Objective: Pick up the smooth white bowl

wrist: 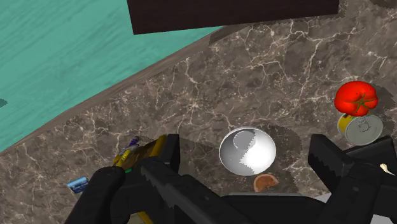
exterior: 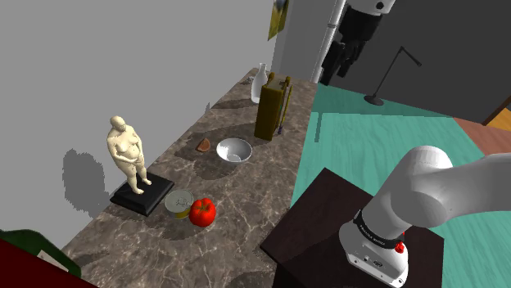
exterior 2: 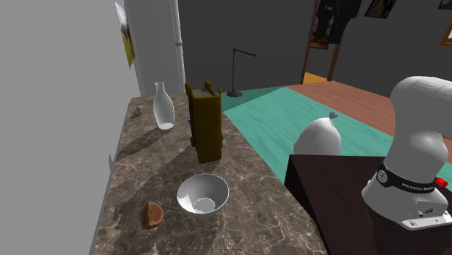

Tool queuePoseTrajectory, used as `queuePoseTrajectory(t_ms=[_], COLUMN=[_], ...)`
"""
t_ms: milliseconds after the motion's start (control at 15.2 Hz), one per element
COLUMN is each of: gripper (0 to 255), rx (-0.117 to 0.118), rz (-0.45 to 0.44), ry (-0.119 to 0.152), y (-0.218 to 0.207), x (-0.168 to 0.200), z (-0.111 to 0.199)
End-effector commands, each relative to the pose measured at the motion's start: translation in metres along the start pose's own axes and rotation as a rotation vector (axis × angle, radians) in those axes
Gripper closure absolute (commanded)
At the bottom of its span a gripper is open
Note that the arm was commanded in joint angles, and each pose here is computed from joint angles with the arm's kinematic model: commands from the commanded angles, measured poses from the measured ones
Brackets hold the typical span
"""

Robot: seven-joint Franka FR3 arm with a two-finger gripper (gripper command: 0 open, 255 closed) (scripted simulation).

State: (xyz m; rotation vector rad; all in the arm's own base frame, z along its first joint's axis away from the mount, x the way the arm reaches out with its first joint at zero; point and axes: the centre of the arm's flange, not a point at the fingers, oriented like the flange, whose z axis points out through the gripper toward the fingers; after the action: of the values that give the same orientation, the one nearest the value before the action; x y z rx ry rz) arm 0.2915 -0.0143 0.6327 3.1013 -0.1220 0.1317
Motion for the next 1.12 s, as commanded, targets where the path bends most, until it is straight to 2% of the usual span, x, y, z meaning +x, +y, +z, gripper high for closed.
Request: queuePoseTrajectory(t_ms=[0,1056], gripper=[0,0], rx=[0.000,0.065], rz=[0.000,-0.058], ry=[0.000,-0.001], y=[0.000,0.019], x=[0.000,0.116], z=[0.000,0.177])
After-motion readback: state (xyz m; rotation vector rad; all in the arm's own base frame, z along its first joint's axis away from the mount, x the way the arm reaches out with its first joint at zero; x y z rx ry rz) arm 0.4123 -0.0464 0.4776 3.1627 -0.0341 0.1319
